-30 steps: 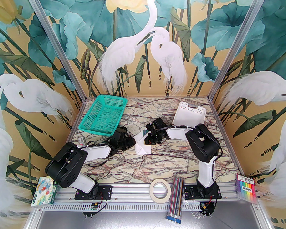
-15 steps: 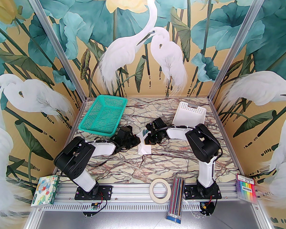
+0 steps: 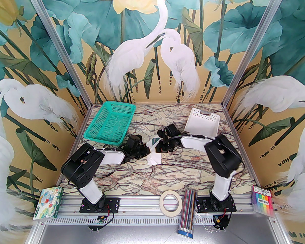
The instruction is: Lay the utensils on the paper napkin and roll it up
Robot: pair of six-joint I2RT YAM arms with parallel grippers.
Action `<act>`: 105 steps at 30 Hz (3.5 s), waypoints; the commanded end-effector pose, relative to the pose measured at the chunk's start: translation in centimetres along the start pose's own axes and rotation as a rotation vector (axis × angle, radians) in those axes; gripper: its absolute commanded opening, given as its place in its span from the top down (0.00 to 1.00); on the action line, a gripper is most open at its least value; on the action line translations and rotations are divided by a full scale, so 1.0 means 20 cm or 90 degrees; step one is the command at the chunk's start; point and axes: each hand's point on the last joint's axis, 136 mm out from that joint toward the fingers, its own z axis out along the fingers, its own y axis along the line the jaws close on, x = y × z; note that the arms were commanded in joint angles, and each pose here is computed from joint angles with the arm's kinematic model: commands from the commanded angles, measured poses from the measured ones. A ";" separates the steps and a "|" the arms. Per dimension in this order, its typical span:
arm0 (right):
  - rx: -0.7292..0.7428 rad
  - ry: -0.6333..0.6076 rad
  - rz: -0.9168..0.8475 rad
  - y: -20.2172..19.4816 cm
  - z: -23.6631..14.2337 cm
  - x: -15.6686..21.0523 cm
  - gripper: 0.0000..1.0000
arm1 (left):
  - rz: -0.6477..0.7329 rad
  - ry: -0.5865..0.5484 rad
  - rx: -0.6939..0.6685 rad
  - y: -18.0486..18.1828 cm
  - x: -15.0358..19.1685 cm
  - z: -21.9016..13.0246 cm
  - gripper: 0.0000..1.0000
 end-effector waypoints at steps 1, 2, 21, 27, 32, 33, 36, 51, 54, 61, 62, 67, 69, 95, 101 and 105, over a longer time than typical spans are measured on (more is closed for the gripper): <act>-0.004 0.012 0.026 -0.02 -0.03 0.09 0.92 | -0.007 0.016 -0.038 0.06 0.03 0.02 0.90; -0.008 0.014 0.029 -0.03 -0.03 0.11 0.92 | -0.007 0.015 -0.038 0.06 0.03 0.02 0.90; -0.005 0.055 0.066 -0.11 0.05 0.31 0.96 | 0.001 0.015 -0.049 0.06 0.02 0.01 0.90; -0.001 0.061 0.069 -0.13 0.07 0.34 0.96 | 0.003 0.016 -0.047 0.06 0.02 0.01 0.90; 0.025 0.069 0.074 -0.18 0.08 0.36 0.96 | 0.013 0.009 -0.035 0.02 0.01 0.00 0.90; 0.031 0.070 0.076 -0.19 0.09 0.37 0.96 | 0.015 0.007 -0.032 0.02 0.00 -0.01 0.90; 0.042 0.077 0.080 -0.22 0.10 0.38 0.96 | 0.026 0.001 -0.026 -0.02 -0.02 -0.04 0.90; 0.064 0.085 0.075 -0.26 0.11 0.38 0.96 | 0.095 -0.005 0.010 -0.27 -0.03 -0.14 0.90; 0.065 0.086 0.075 -0.26 0.11 0.38 0.96 | 0.109 -0.003 0.011 -0.31 -0.02 -0.14 0.89; 0.064 0.084 0.072 -0.25 0.11 0.37 0.96 | 0.108 -0.017 -0.041 -0.23 -0.02 -0.15 0.89; 0.064 0.083 0.070 -0.25 0.11 0.37 0.96 | 0.106 -0.017 -0.050 -0.21 -0.02 -0.14 0.89; 0.065 0.087 0.069 -0.25 0.11 0.37 0.96 | 0.105 -0.020 -0.004 -0.28 -0.02 -0.14 0.89; 0.065 0.085 0.071 -0.25 0.11 0.37 0.96 | 0.112 -0.024 -0.004 -0.29 -0.02 -0.16 0.89; 0.001 0.035 0.032 -0.05 -0.01 0.22 0.95 | 0.066 0.050 -0.086 0.01 0.11 0.06 0.89; -0.025 -0.015 0.031 -0.03 -0.11 0.09 0.94 | 0.057 0.050 -0.105 0.04 0.12 0.05 0.89; -0.026 -0.036 0.030 -0.05 -0.11 0.01 0.94 | 0.052 0.042 -0.111 0.05 0.11 0.04 0.89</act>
